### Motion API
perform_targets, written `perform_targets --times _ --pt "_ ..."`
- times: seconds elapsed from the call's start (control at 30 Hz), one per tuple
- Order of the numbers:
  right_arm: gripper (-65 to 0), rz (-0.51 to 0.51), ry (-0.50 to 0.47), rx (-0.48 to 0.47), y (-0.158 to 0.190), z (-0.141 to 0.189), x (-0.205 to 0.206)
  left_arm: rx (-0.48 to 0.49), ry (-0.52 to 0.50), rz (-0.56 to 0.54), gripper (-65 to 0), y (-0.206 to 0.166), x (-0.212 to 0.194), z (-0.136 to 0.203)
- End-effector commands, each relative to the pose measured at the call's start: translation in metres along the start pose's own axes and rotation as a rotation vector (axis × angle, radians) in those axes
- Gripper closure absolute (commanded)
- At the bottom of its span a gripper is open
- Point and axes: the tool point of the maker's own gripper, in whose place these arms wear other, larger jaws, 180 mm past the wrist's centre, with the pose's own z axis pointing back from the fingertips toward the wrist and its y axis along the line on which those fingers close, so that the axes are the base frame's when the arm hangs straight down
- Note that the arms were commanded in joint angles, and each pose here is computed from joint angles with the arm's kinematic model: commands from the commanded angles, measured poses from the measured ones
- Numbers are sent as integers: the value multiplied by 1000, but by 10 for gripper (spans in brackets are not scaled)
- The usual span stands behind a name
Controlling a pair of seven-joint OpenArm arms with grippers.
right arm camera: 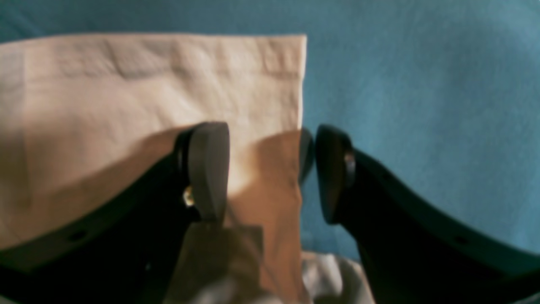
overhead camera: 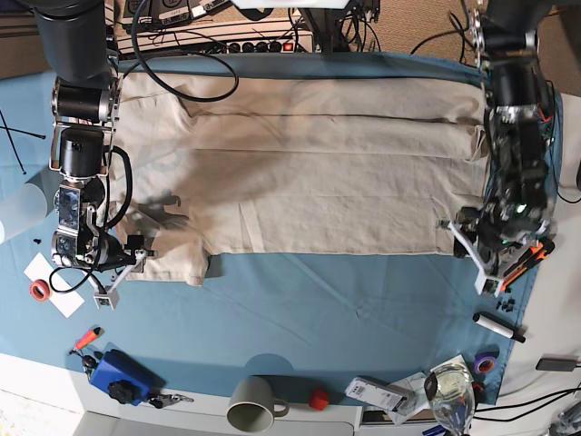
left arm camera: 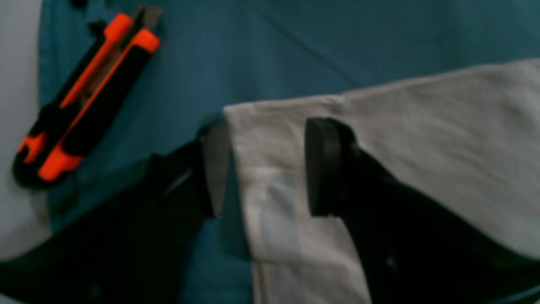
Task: Fold the T-shirt properly
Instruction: 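Move the left gripper to the shirt's side edge and grasp it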
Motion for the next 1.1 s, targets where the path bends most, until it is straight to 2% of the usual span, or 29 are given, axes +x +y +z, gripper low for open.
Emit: perform_targets --times 0.0,0.23,0.53,0.63,0.8,0.87,1.07 --pt "-324 1 -63 -16 -9 12 26 30 -28 0 -296 13 16 1" --pt "-324 2 -62 -16 -9 12 25 -11 103 44 -296 11 -12 -19" --pt "-321 10 -45 6 -4 11 22 -121 140 88 -277 -11 -24 -23" --pt "-254 10 -48 7 -3 11 23 -118 139 88 -197 -10 -24 -23" --pt "-39 9 -46 5 -4 11 23 -119 139 88 0 -10 -24 -23" --pt "0 10 -45 5 -4 11 23 -119 139 88 0 -10 -24 -23" --pt "0 10 -30 0 -5 11 20 -117 183 85 0 -9 -30 -21"
